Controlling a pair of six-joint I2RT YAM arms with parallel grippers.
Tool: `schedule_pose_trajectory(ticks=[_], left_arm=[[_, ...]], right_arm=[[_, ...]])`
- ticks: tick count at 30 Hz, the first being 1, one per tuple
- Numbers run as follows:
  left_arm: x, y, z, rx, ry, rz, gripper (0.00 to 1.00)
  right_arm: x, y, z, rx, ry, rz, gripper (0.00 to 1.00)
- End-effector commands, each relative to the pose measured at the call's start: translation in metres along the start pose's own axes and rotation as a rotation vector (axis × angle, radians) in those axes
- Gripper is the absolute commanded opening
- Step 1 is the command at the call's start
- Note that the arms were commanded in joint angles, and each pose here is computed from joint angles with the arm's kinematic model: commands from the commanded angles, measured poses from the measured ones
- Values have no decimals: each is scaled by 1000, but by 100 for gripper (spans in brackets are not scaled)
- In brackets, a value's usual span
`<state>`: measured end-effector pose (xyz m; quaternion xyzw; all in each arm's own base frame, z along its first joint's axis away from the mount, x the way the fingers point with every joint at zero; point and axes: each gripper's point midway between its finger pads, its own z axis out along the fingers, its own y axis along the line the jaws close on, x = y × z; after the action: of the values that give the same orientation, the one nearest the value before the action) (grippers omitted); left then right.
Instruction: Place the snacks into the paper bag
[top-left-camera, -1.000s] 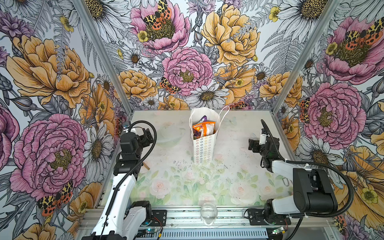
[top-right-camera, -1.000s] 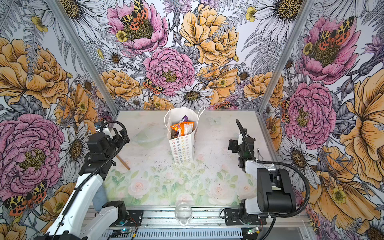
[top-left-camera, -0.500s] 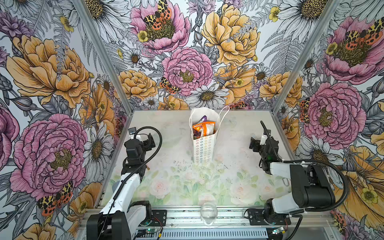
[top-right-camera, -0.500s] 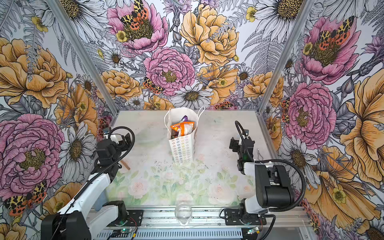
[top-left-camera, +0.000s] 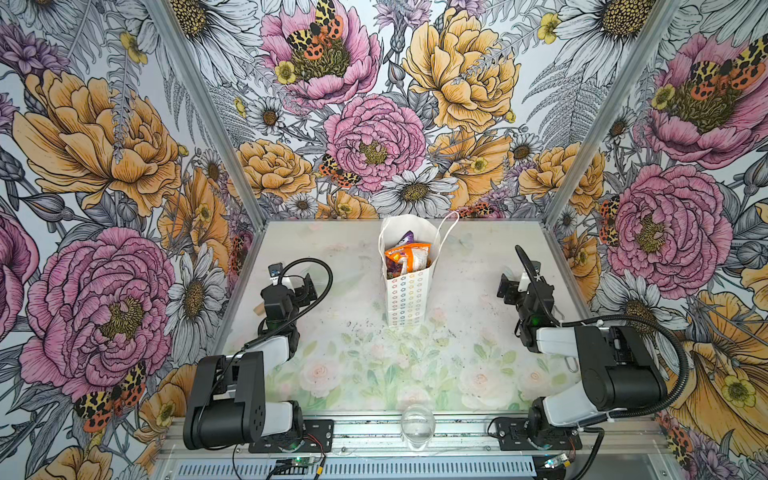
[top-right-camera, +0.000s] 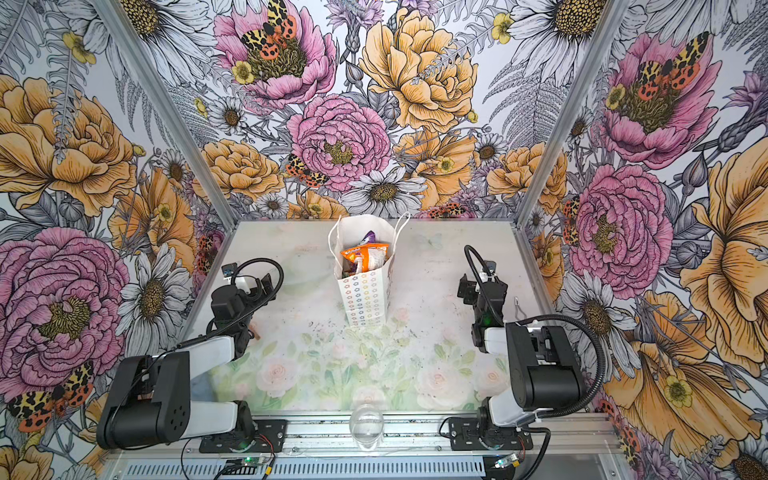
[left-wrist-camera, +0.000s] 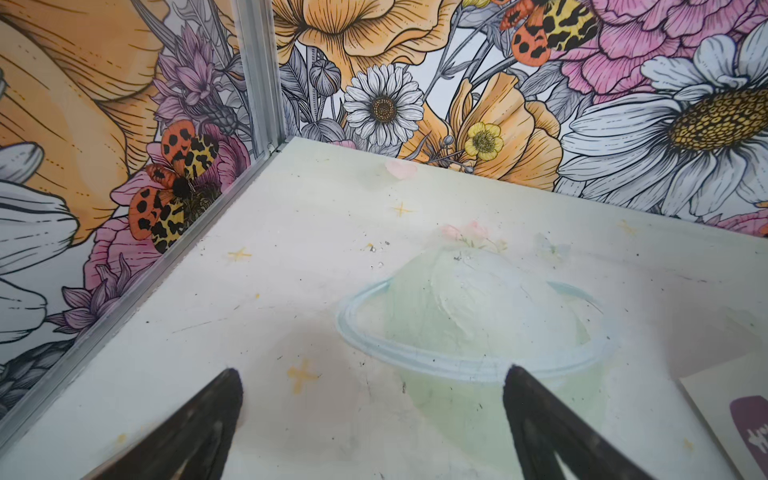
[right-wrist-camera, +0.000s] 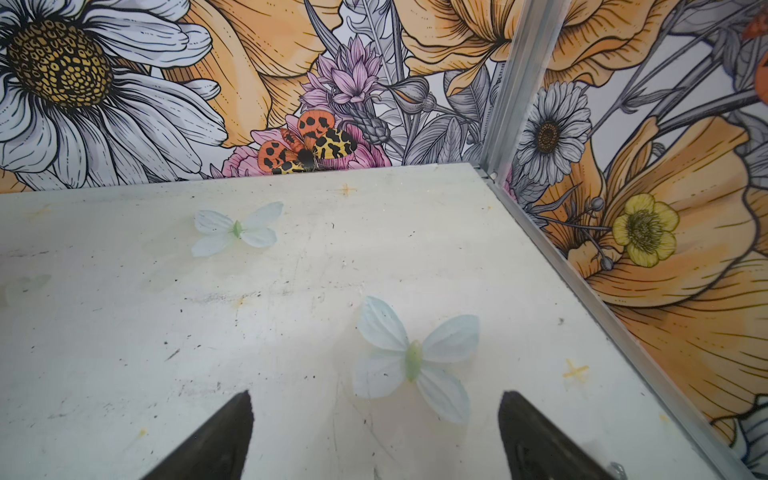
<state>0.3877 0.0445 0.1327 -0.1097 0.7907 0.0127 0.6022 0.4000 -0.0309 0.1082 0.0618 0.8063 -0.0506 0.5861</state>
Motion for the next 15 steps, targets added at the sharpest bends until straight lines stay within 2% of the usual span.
schedule_pose_trajectory(ticks=[1,6,7,15], left_arm=[[-16,-12,3,58,-101,14,99],[0,-26,8,101,-135,65,99],[2,-23,7,85,-107,64,99],[2,-26,14,62,-92,81,99]], right_arm=[[-5,0,0,16,-34,-18,94],[-5,1,-1,10,-40,-21,94],[-5,1,-1,10,-40,-21,94],[-4,1,0,11,-37,-21,100]])
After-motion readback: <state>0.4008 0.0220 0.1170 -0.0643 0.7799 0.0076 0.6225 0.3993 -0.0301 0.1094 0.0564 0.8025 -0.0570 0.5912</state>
